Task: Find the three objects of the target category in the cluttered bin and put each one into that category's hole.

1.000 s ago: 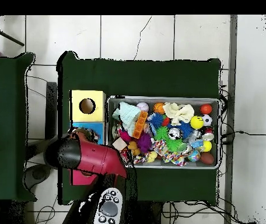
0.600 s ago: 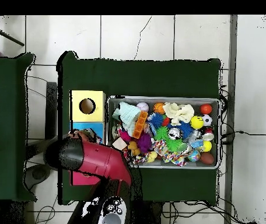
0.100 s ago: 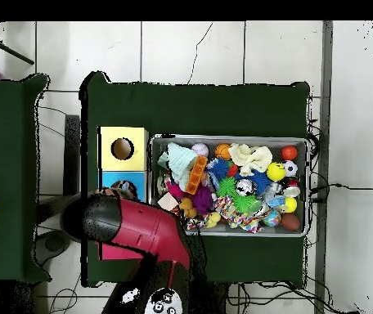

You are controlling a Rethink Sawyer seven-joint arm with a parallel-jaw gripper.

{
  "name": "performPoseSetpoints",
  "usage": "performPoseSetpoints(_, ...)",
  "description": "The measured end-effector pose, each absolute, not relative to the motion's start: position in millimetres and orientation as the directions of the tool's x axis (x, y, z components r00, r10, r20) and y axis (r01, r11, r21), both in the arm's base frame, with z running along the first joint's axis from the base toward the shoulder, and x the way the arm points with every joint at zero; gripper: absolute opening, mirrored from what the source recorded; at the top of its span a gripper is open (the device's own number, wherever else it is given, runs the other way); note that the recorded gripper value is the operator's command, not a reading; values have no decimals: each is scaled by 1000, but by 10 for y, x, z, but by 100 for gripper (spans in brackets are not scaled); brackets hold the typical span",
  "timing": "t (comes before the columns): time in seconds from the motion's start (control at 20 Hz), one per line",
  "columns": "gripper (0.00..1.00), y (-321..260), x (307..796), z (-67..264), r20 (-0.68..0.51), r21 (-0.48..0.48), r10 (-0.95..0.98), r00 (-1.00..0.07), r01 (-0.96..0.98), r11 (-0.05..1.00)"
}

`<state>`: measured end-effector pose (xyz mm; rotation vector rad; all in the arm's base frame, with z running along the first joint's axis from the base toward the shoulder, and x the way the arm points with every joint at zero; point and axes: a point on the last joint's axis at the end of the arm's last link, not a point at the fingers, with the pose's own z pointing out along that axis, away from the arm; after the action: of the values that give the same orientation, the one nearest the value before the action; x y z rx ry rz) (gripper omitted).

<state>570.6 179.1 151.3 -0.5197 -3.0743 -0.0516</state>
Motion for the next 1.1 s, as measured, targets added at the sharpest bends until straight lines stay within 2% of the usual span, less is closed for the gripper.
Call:
performPoseSetpoints(0.6,100,1791,5728,1522,24,29,326,-945,327,945)
performPoseSetpoints(0.65,0,1788,5715,1514,23,22,315,-949,316,949)
performPoseSetpoints(1.1,0,1782,5703,1508,22,17,308,-951,309,951)
